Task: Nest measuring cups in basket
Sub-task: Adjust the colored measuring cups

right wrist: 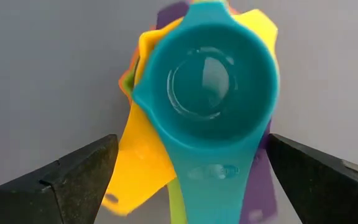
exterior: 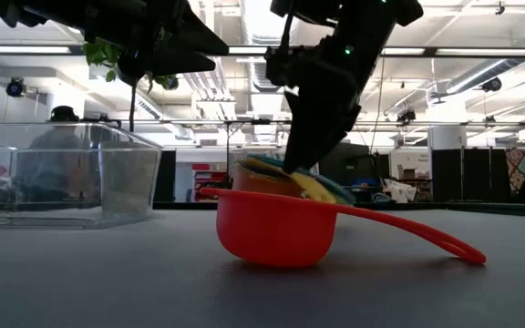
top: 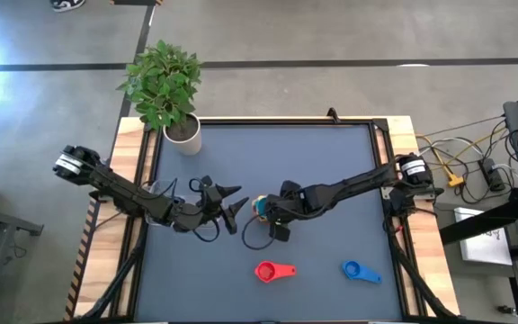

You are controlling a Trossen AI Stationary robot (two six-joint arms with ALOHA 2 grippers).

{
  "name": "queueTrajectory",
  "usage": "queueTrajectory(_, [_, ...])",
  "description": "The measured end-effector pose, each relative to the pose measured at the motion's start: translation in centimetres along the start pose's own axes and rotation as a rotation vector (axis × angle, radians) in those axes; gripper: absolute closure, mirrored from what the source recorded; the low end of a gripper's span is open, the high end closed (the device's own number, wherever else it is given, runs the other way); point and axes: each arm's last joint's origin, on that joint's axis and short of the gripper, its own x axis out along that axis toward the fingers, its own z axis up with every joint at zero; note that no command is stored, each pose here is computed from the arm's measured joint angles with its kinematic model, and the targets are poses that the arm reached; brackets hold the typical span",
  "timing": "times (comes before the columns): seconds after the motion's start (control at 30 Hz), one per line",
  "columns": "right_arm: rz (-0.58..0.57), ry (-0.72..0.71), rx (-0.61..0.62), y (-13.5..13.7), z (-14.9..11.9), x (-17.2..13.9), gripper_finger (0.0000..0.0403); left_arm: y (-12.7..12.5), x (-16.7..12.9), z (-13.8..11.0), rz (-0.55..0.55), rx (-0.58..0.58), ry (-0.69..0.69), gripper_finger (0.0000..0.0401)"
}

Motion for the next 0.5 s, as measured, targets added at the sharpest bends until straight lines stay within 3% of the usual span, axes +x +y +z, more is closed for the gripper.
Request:
queueTrajectory(0.2, [-0.095,0.041,-0.010,-0.5,-0.6,-0.4,0.0003,0.0,0.0,0.0,0.000,0.002,0.000,0.0221])
queueTrajectory(0.5, [-0.086,0.002,-0.011,-0.5,0.3,-1.3,0.0003,0.0,0.0,0.0,0.001,0.006,0.001,0.0221])
